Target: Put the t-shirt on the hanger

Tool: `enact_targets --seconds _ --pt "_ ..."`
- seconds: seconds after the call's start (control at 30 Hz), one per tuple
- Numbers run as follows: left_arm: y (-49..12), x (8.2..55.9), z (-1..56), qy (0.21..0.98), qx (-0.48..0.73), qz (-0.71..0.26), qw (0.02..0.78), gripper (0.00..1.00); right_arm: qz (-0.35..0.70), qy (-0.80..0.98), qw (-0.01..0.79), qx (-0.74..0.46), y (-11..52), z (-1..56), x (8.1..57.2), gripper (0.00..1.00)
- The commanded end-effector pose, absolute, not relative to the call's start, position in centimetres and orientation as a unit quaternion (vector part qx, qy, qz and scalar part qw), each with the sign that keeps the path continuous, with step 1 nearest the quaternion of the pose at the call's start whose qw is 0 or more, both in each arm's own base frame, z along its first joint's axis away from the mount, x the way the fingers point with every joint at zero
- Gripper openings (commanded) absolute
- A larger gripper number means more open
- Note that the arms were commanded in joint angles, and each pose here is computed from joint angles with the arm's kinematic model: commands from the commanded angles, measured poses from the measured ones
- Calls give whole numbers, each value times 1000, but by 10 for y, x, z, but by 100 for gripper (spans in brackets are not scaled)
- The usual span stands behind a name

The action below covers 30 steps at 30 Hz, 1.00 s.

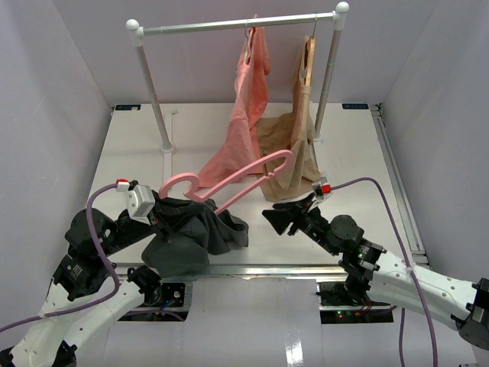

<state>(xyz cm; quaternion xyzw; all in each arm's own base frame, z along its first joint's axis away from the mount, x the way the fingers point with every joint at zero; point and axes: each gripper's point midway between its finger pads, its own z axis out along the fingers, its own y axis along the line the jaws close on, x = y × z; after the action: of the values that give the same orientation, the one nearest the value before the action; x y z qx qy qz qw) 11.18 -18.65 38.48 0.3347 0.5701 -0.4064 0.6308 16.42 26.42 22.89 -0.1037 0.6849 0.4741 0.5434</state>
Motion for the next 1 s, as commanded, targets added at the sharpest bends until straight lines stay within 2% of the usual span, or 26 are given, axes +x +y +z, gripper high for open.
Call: enact_targets --seconds 0.0,0.5,0.97 --pt "-184 116 400 554 307 -413 654 0 533 639 548 -88 278 264 161 61" --pt "-194 123 390 558 317 -418 643 0 597 628 481 -135 324 263 143 60" --pt "-197 130 382 558 321 -408 648 0 599 629 466 -169 347 254 128 61"
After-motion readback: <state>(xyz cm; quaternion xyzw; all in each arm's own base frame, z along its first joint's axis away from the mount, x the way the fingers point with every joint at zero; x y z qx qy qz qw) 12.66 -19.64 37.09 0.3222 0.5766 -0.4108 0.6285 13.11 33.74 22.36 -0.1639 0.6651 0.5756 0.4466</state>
